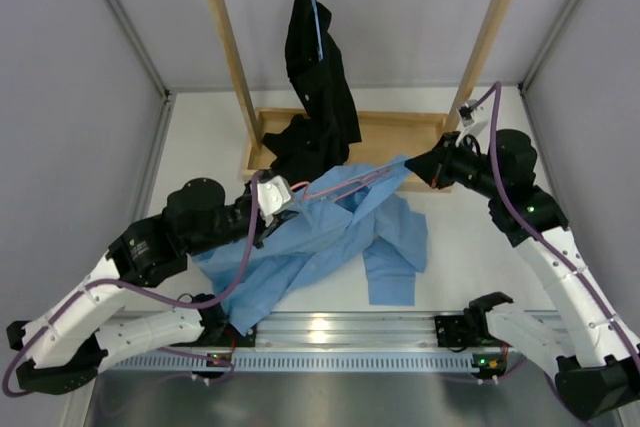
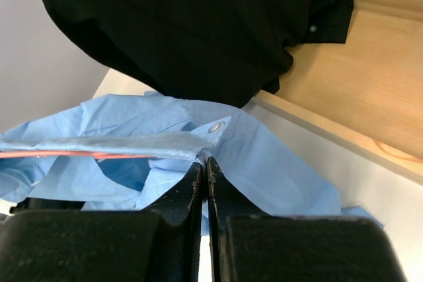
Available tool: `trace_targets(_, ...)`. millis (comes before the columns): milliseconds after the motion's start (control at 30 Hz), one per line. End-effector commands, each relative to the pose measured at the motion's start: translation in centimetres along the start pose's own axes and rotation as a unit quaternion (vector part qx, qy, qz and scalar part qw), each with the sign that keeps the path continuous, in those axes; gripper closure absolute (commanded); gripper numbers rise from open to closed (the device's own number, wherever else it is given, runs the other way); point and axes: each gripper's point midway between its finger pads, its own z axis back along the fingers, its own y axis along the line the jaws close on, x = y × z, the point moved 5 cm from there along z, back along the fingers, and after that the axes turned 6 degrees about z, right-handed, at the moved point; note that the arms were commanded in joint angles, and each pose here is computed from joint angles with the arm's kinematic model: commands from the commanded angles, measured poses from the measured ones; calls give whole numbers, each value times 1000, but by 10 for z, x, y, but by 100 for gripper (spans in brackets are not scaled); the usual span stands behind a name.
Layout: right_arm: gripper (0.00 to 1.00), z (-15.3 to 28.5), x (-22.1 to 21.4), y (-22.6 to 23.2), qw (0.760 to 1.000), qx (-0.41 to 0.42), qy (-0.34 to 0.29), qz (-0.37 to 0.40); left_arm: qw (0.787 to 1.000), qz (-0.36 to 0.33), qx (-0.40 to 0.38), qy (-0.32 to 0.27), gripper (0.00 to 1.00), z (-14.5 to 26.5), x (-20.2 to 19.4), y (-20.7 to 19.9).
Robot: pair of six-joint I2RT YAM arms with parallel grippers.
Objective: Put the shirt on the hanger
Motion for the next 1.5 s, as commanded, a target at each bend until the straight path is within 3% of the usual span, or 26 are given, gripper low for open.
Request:
trace_targets(0,100,9,28,-12,998,-59,-21,29,997,9,74,20,100,1,-8,18)
trace_targets(133,100,15,34,5,999,-9,-25,32,994,26,98,45,100,-9,-15,23)
trace_targets(233,100,22,22,28,996,82,-8,24,990,54,113,59,100,-22,-13,25)
trace_targets(267,100,29,23,45,989,143,-17,20,991,64,106,50,100,-24,-4,23)
trace_targets(333,100,31,8,52,983,184,-10,2,991,101,78,35,100,-32,9,15)
trace_targets(400,100,42,1,71,972,233,-20,3,989,138,32,-32,100,-37,40,4)
trace_targets(533,100,46,-33,79,969,248,-3,1,969,220,-13,-115,100,-40,80,-7)
trace_targets(833,100,38,-70,71,976,217,-4,-23,924,264,-81,-264,100,-34,125,-16)
trace_targets(867,85,39,-69,72,975,219,-7,-21,923,262,-87,-269,100,-34,126,-17)
trace_targets(933,78,45,-61,75,975,219,-19,-6,927,246,-104,-263,100,-39,125,-21)
trace_targets(1067,43,76,-53,66,989,142,-37,28,934,221,-92,-263,100,-41,121,-18)
trace_targets(1200,39,120,-42,54,995,45,-65,60,953,168,-67,-245,100,-46,112,-12)
trace_targets(1300,37,149,-34,52,993,12,-84,84,967,130,-113,-190,100,-64,96,-24)
trace_targets(1367,35,167,-16,63,987,24,-108,115,968,112,-156,-160,100,-79,87,-34)
trace_targets(1433,34,170,-2,77,981,64,-108,151,954,100,-249,-137,100,-82,80,-57)
trace_targets(1467,34,171,-3,94,972,131,-93,170,948,99,-279,-120,100,-90,75,-64)
